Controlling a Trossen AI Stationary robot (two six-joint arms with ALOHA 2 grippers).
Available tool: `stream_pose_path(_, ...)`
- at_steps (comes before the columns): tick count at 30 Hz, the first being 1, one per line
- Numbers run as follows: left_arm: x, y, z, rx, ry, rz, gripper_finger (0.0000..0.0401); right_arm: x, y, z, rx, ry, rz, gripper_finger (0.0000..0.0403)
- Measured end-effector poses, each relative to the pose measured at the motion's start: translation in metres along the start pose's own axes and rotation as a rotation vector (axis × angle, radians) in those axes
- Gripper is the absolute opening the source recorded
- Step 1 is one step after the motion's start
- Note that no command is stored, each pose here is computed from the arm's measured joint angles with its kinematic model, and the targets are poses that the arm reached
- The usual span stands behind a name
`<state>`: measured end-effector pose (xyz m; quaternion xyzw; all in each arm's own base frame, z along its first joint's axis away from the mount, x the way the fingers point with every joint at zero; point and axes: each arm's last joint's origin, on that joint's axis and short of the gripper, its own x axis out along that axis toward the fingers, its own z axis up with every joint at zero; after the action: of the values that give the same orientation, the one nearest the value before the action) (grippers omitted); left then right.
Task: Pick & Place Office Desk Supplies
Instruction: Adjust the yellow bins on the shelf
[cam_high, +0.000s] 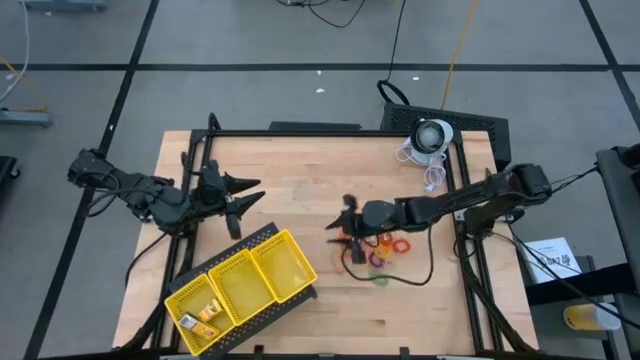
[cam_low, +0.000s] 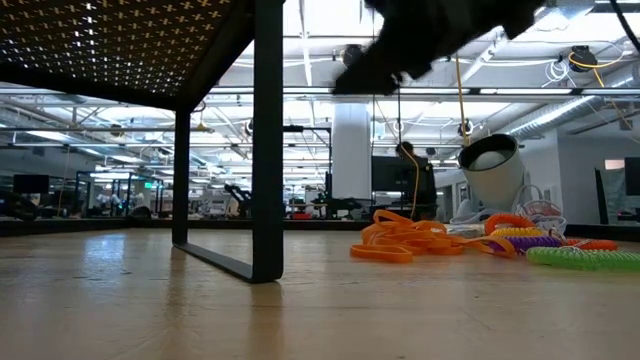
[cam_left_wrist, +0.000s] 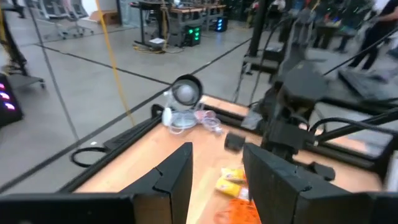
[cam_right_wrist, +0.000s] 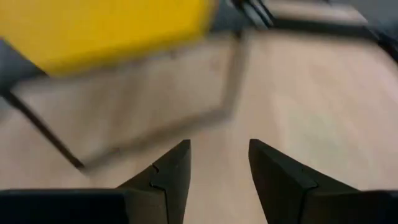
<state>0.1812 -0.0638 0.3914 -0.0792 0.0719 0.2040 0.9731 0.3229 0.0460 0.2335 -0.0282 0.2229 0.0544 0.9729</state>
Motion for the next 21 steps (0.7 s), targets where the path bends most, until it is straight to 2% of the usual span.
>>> stream_pose_path(5, 0.01, 0.003, -0.003, 0.074, 0.021, 0.051, 0.015, -0.027, -0.011, -0.013, 0.072, 0.228, -0.257, 0.015)
stream_pose_path(10, 0.016, 0.012, -0.004, 0.097, 0.044, 0.109, 0.015, -0.046, -0.017, -0.038, 0.291, 0.468, -0.464, 0.0153)
stream_pose_path(15, 0.023, 0.023, -0.004, 0.109, 0.061, 0.18, 0.015, -0.051, -0.016, -0.069, 0.408, 0.57, -0.526, 0.018)
stream_pose_path(21, 0.03, 0.034, -0.003, 0.118, 0.067, 0.245, 0.015, -0.052, -0.015, -0.101, 0.546, 0.619, -0.514, 0.0248)
